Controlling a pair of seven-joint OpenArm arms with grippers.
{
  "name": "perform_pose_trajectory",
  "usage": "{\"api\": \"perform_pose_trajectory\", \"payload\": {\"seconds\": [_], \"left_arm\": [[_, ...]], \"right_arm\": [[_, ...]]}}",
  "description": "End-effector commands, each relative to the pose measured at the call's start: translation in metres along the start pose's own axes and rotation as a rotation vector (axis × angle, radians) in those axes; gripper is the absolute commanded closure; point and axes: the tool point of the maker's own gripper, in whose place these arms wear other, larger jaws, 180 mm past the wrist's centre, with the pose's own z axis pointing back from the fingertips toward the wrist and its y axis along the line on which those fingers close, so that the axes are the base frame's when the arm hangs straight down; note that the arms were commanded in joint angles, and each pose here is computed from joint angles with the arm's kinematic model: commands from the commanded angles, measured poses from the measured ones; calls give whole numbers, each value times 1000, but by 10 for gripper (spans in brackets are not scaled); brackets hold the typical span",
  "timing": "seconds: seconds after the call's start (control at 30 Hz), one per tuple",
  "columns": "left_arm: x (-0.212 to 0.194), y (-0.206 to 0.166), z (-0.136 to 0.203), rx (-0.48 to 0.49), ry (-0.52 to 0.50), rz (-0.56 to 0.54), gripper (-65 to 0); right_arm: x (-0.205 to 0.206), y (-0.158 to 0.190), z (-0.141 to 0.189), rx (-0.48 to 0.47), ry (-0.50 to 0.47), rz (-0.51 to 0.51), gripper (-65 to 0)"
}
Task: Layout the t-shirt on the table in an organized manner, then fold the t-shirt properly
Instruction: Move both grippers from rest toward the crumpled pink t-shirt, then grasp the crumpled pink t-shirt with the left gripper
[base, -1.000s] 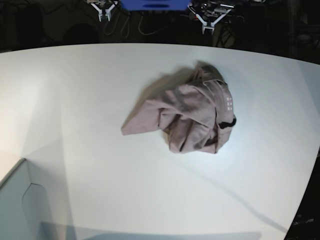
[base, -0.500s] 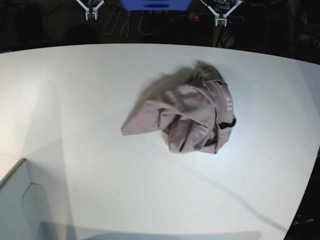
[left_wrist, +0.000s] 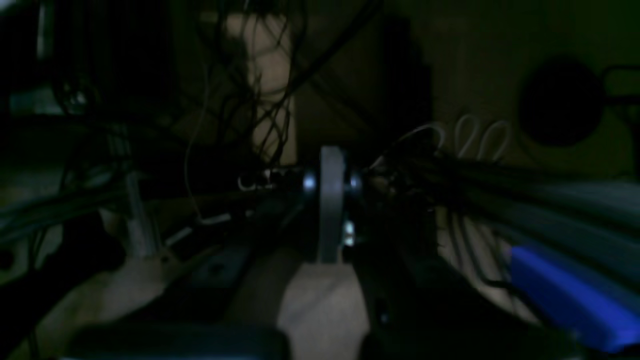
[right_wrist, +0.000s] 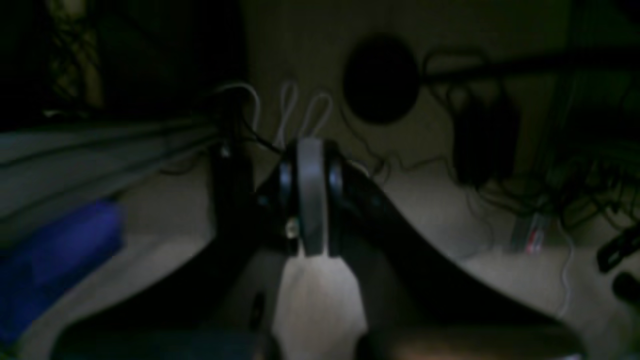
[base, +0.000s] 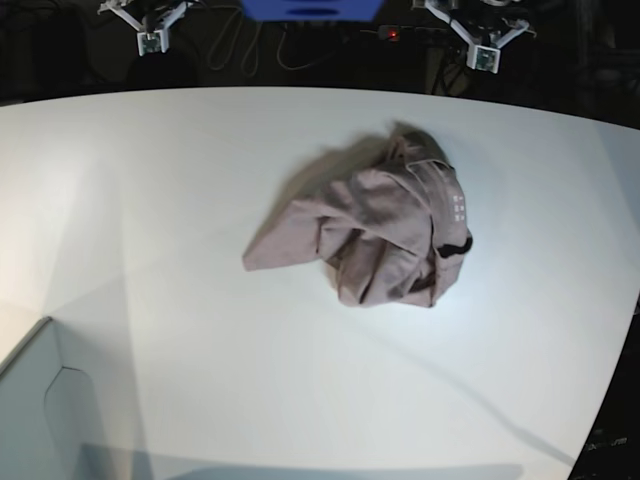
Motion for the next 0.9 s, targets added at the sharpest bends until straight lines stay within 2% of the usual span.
{"api": "perform_pose_trajectory", "payload": {"seconds": [0.0, 0.07, 0.2, 0.3, 0.37, 0.6, 0.87], "left_arm": [[16, -1, 9, -7, -45, -14, -1], [43, -8, 18, -25, -101, -16, -45], [95, -22, 38, -53, -232, -5, -226], [114, -31, 43, -60, -287, 32, -353], [129, -35, 40, -62, -323, 43, -408], [145, -43, 9, -51, -345, 114, -420], [150, -51, -25, -50, -326, 161, -420]], "right_arm": [[15, -9, 12, -16, -52, 14, 0], [41, -14, 27, -28, -109, 15, 0], [86, -23, 49, -53, -201, 16, 0], [102, -22, 57, -52, -224, 17, -13], [109, -21, 61, -50, -226, 17, -35], [109, -19, 61, -46, -220, 18, -98], [107, -19, 61, -45, -215, 18, -104]]}}
